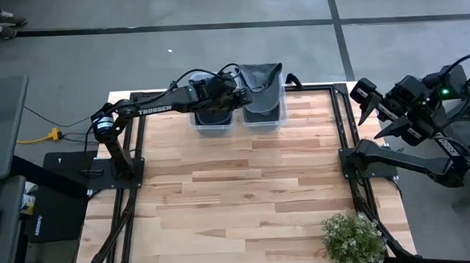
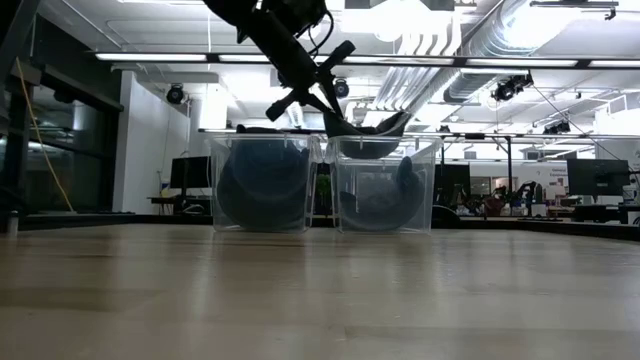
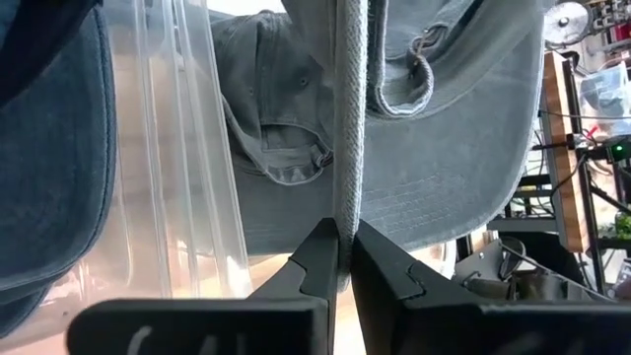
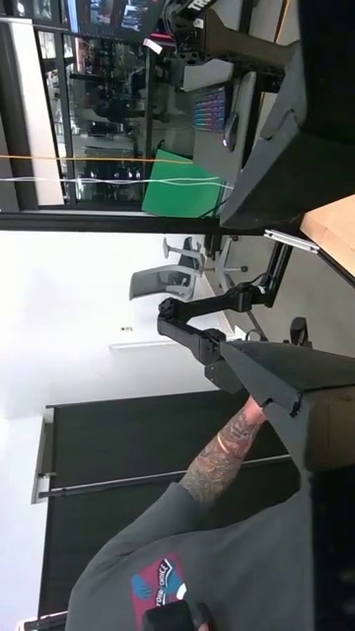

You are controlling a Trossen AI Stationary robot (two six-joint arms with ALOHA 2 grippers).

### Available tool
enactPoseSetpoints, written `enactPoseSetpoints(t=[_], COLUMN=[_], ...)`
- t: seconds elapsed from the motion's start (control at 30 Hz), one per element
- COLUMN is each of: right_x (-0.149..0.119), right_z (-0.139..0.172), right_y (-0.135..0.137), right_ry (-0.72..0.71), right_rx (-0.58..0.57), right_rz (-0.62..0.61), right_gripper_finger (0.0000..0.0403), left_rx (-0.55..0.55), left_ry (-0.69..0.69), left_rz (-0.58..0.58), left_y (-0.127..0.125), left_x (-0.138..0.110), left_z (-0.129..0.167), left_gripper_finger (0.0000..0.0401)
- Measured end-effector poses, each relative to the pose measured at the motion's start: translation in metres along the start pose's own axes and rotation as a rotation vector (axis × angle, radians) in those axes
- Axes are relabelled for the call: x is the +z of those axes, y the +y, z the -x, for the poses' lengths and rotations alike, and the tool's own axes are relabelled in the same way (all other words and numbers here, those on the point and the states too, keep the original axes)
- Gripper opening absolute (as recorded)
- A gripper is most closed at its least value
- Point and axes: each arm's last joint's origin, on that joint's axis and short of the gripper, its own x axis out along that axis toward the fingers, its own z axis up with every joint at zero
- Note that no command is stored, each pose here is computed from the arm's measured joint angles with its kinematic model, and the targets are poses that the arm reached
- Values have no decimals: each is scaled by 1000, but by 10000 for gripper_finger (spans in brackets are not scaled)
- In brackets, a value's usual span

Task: Pick and place caps into container
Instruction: Put the gray cap into the right transparent container, then return to home position

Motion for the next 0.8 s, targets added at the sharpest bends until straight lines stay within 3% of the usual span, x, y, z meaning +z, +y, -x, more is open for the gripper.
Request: enactPoseSetpoints(t=[0.2,0.57,0.8], right_x=[0,0,-1], right_z=[0,0,0], right_y=[0,0,-1], right_ry=[0,1,5], right_rx=[0,-1,0], right_rz=[-4,-10,-21], right_gripper_finger=[193,193,193], left_rx=[0,-80,-127], left_ry=[-3,-4,-76], left_rz=[0,8,3], left_y=[0,-7,-13], left_x=[0,2,7], left_z=[0,0,1], left_gripper_finger=[30,142,160])
